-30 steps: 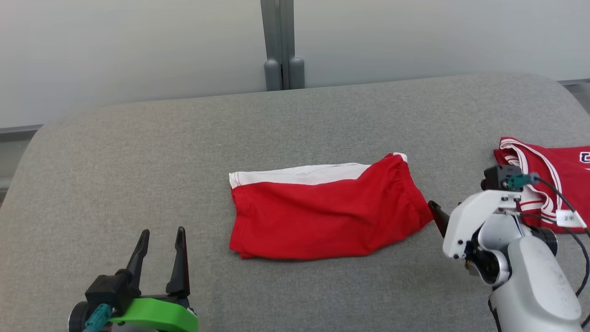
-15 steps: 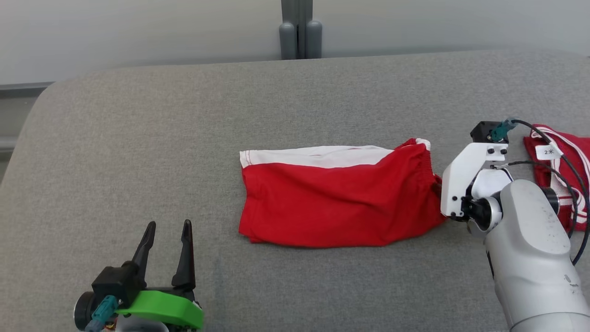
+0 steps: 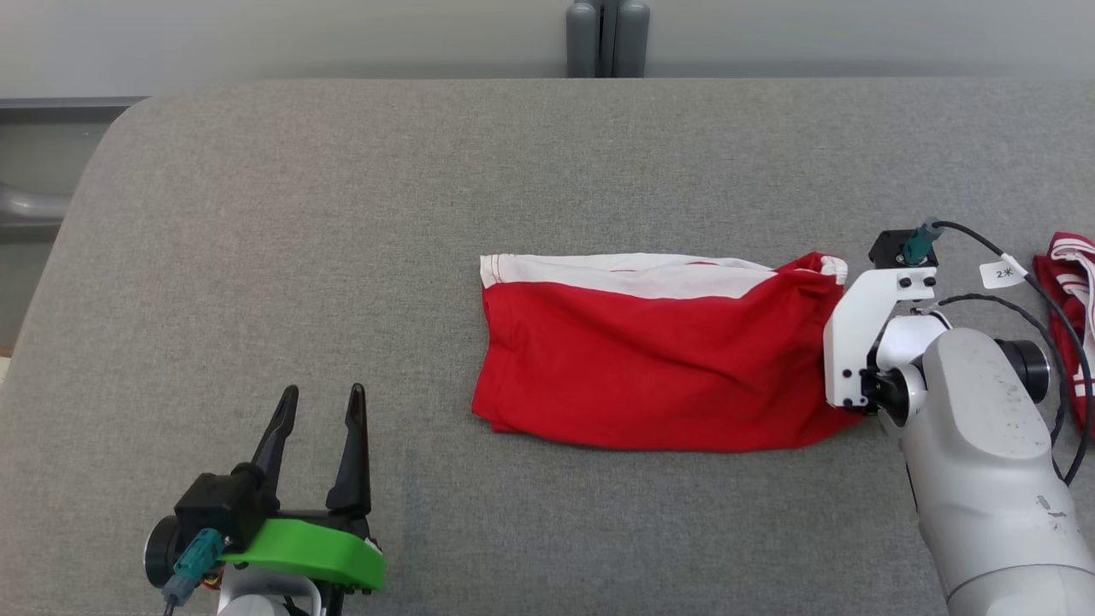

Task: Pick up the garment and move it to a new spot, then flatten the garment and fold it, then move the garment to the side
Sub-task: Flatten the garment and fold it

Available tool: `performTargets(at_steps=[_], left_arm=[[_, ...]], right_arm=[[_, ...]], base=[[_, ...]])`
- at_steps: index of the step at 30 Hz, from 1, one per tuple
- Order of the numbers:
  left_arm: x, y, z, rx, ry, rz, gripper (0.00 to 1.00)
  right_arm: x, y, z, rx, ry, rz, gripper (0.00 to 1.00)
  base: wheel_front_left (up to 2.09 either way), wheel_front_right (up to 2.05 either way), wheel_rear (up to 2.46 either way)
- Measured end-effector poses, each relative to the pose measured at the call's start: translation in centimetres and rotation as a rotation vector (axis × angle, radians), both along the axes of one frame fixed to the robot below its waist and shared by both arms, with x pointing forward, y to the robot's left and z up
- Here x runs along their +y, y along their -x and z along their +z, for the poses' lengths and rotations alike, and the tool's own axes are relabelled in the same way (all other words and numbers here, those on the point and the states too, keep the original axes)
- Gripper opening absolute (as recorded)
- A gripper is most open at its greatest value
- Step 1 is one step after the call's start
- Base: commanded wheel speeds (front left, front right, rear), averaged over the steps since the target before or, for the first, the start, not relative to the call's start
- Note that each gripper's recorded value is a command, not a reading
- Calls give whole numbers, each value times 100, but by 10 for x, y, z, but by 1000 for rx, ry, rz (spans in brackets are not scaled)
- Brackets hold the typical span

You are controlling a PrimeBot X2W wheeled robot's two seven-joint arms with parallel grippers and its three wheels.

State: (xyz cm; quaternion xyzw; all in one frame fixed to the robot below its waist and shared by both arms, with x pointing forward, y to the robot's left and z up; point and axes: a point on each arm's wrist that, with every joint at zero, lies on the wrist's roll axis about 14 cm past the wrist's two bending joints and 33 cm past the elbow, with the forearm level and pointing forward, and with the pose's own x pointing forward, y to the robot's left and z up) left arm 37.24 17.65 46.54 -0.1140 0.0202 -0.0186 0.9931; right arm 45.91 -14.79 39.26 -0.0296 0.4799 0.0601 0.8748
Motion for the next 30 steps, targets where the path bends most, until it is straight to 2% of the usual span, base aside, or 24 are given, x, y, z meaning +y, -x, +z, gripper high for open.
performTargets(at_steps=[12, 18, 22, 23, 24, 25, 30], left_arm=[[-2, -5, -4, 13, 0, -8, 100], [-3, -11, -1, 3, -3, -13, 100], [2, -10, -4, 10, -6, 2, 100], [3, -9, -4, 12, -7, 7, 100], [5, -8, -5, 14, -8, 11, 100], [6, -8, -5, 15, -8, 15, 100], [9, -6, -5, 17, -9, 25, 100]], right_arm=[[-4, -9, 3, -29, 105, 55, 100], [-4, -7, -9, 0, 91, 42, 100], [-3, -6, -18, 30, 45, 9, 100], [-3, -5, -20, 36, 27, -3, 80], [-1, -5, -21, 40, 24, -1, 33], [0, -6, -22, 42, 24, 4, 0], [5, -14, -17, 19, 24, 10, 0]], base=[[0, 0, 0], [0, 0, 0], [0, 0, 0], [0, 0, 0], [0, 0, 0], [0, 0, 0], [0, 0, 0]])
